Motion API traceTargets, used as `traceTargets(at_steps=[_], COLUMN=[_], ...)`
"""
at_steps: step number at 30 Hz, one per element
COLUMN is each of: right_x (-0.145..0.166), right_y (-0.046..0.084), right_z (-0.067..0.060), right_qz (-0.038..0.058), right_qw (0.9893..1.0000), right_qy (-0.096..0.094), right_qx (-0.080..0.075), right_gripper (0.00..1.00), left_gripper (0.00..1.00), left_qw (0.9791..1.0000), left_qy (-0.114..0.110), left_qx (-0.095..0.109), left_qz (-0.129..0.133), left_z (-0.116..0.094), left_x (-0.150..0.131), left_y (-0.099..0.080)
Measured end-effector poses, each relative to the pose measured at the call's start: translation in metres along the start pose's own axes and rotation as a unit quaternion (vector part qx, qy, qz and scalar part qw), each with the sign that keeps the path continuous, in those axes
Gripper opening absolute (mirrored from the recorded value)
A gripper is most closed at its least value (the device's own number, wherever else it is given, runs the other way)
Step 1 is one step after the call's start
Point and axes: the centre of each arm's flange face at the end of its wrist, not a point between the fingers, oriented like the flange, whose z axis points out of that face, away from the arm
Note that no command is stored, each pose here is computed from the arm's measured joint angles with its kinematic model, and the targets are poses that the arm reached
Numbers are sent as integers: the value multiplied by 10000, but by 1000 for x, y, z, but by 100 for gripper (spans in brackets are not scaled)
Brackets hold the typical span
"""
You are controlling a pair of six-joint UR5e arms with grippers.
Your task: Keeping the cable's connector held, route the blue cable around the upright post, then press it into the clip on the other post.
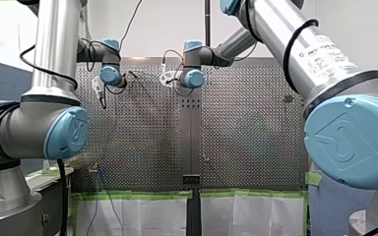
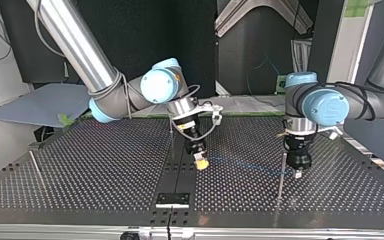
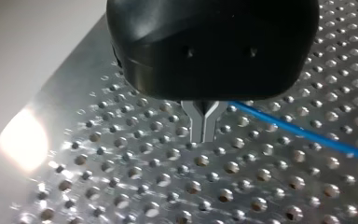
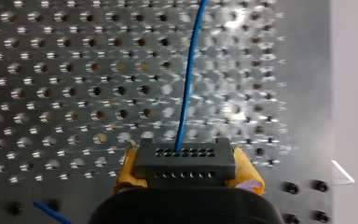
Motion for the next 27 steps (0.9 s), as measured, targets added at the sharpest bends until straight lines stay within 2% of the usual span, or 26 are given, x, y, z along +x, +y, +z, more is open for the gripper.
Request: traceTargets(at_steps=[5,9,11,12,14,17,19,20,21,23,24,25,26,27], right_x=[-18,-40,-52,-57,-67,-78,-82,-84,-85,-88,-89,-91,-93,-95], right_y=[4,11,14,16,19,24,26,27,29,31,32,33,35,36], right_z=[-2,-5,-7,-8,-10,-14,-15,-16,-17,-18,-18,-19,-20,-21], right_qz=[-19,-36,-43,-45,-48,-56,-62,-65,-64,-60,-57,-56,-54,-54], right_qw=[9998,9992,9987,9985,9978,9970,9966,9963,9961,9957,9955,9953,9950,9947], right_qy=[-169,-353,-453,-493,-580,-677,-717,-737,-749,-777,-791,-807,-828,-845], right_qx=[-74,-192,-232,-249,-302,-373,-410,-433,-453,-502,-520,-539,-565,-581], right_gripper=[0,0,0,0,0,0,0,0,0,0,0,0,0,0], left_gripper=[0,0,20,20,27,27,27,32,32,53,53,69,78,78], left_qw=[9999,9996,9994,9994,9994,9994,9993,9993,9991,9989,9987,9986,9986,9985], left_qy=[109,263,312,328,330,307,287,277,263,245,236,231,225,219], left_qx=[1,111,140,141,112,69,102,123,156,211,240,253,258,254], left_qz=[1,-16,-27,-32,-56,-129,-198,-235,-287,-351,-382,-399,-411,-424], left_z=[4,6,7,8,8,8,9,9,10,10,11,11,11,11], left_x=[14,32,38,41,44,45,45,45,45,45,45,45,45,45], left_y=[1,-3,-5,-6,-6,-6,-7,-8,-9,-10,-11,-11,-12,-11])
